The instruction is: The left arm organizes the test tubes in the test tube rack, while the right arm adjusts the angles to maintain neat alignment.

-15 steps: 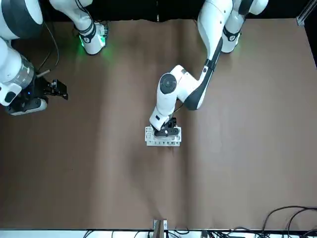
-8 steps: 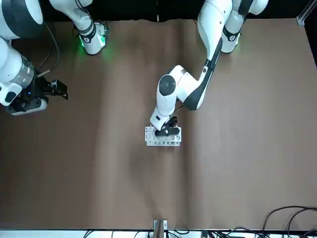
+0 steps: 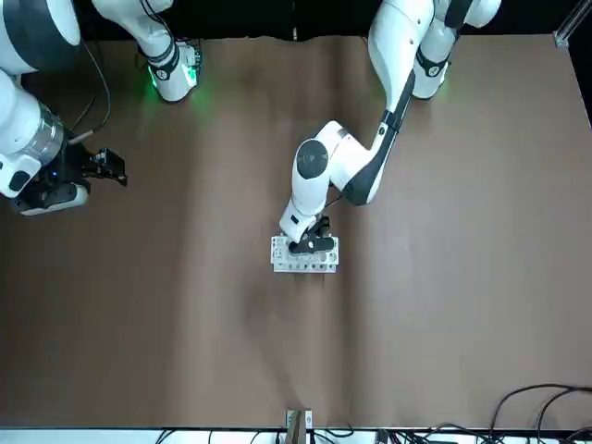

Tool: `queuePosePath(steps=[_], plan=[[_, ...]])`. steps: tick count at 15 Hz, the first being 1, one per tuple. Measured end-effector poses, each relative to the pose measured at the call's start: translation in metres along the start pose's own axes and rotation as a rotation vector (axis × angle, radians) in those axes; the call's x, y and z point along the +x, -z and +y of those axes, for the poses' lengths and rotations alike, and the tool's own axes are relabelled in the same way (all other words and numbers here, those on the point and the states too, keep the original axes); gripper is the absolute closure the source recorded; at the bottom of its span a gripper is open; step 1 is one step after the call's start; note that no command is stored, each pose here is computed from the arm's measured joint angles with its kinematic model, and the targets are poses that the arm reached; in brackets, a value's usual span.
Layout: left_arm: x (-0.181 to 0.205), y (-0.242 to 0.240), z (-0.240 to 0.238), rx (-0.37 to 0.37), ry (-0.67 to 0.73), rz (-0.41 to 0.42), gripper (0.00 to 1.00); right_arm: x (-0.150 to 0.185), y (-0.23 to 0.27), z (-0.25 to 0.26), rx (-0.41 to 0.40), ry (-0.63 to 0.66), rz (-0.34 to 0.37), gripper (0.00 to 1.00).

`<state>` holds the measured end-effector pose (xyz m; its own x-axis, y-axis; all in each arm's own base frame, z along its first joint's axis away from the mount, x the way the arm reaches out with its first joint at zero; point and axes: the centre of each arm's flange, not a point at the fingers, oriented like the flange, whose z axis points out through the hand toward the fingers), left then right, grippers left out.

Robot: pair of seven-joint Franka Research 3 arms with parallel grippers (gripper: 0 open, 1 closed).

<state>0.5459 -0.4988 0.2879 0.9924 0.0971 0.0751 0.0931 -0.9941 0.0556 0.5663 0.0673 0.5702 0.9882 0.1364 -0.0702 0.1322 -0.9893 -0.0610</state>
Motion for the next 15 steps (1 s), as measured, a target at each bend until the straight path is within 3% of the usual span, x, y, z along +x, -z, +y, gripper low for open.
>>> queuePosePath(steps=[9,15], plan=[[0.005,0.002,-0.003,-0.002,0.007,0.008,0.63,0.000,0.000,0.001,0.000,-0.002,0.000,0.00],[0.009,0.003,-0.005,-0.003,0.013,0.011,0.63,-0.006,0.010,0.048,0.005,-0.081,0.014,0.00]])
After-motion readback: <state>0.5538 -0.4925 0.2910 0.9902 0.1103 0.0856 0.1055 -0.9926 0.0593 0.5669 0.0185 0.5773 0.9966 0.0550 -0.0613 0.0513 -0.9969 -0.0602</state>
